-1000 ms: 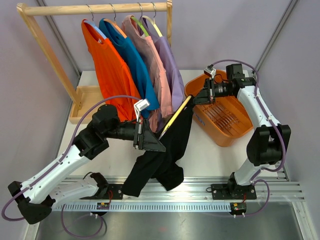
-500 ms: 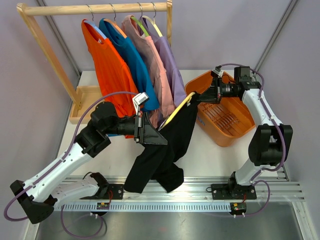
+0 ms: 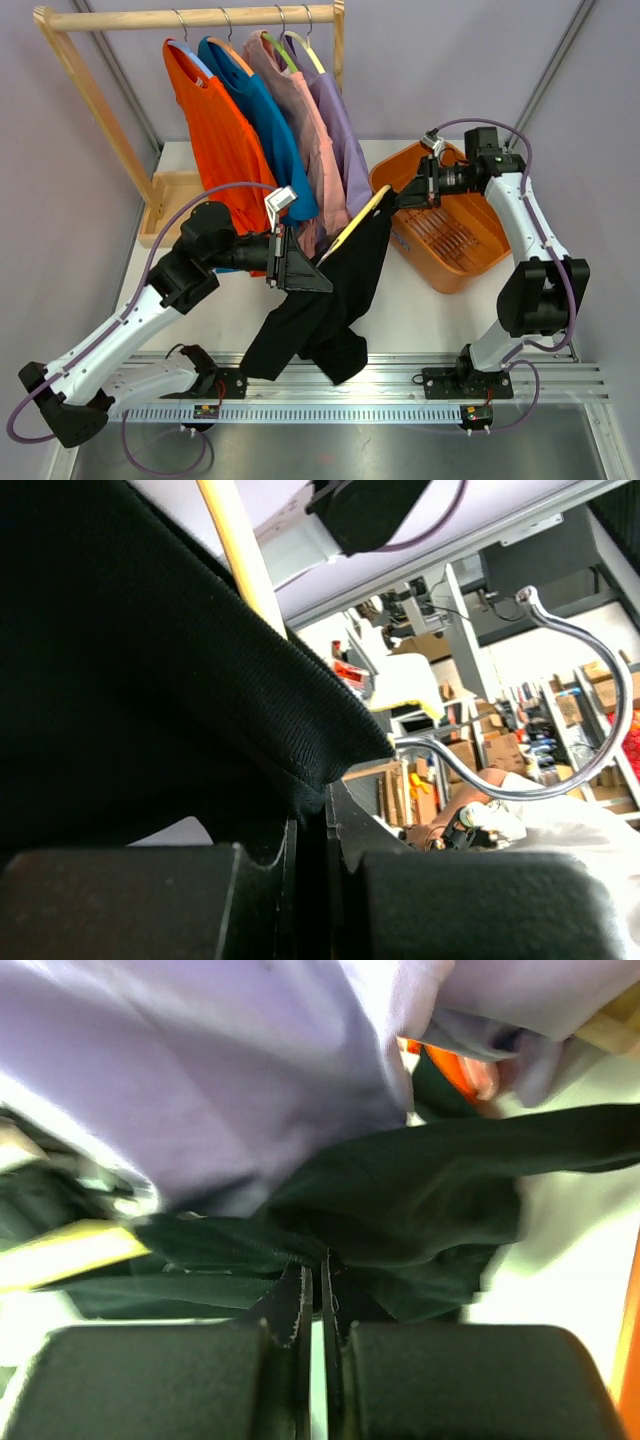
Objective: Remove the t-shirt from the hanger
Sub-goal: Remove the tshirt from the hanger
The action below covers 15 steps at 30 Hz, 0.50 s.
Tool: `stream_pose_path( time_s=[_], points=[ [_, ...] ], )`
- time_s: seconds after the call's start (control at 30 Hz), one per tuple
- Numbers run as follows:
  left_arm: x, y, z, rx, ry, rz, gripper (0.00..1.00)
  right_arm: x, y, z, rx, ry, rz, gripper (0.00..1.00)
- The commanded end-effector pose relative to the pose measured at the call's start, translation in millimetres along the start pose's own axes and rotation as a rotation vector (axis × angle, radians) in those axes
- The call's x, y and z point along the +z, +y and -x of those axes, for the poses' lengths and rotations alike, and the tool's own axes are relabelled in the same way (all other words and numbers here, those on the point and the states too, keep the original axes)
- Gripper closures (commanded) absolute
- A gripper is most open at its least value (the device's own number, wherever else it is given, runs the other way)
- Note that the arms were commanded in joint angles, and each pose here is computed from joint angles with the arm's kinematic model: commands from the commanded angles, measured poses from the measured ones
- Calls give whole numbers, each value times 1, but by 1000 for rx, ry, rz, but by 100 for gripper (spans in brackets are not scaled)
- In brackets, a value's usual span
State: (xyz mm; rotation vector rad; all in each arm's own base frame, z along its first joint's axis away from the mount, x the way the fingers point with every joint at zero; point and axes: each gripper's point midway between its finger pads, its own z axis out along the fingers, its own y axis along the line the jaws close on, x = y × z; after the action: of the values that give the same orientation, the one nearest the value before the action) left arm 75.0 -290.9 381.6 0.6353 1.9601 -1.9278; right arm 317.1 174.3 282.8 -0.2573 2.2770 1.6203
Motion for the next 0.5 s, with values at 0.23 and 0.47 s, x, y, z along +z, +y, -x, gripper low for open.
stream_pose_path(
  time_s=[0.23, 0.47],
  points=[
    [-23, -79, -14, 409, 13, -337, 100, -1, -10, 13, -610, -148, -202, 96],
    [-12, -63, -6, 441, -32, -342, 100, -1, 24, -1, -646, -138, -51, 83]
  ],
)
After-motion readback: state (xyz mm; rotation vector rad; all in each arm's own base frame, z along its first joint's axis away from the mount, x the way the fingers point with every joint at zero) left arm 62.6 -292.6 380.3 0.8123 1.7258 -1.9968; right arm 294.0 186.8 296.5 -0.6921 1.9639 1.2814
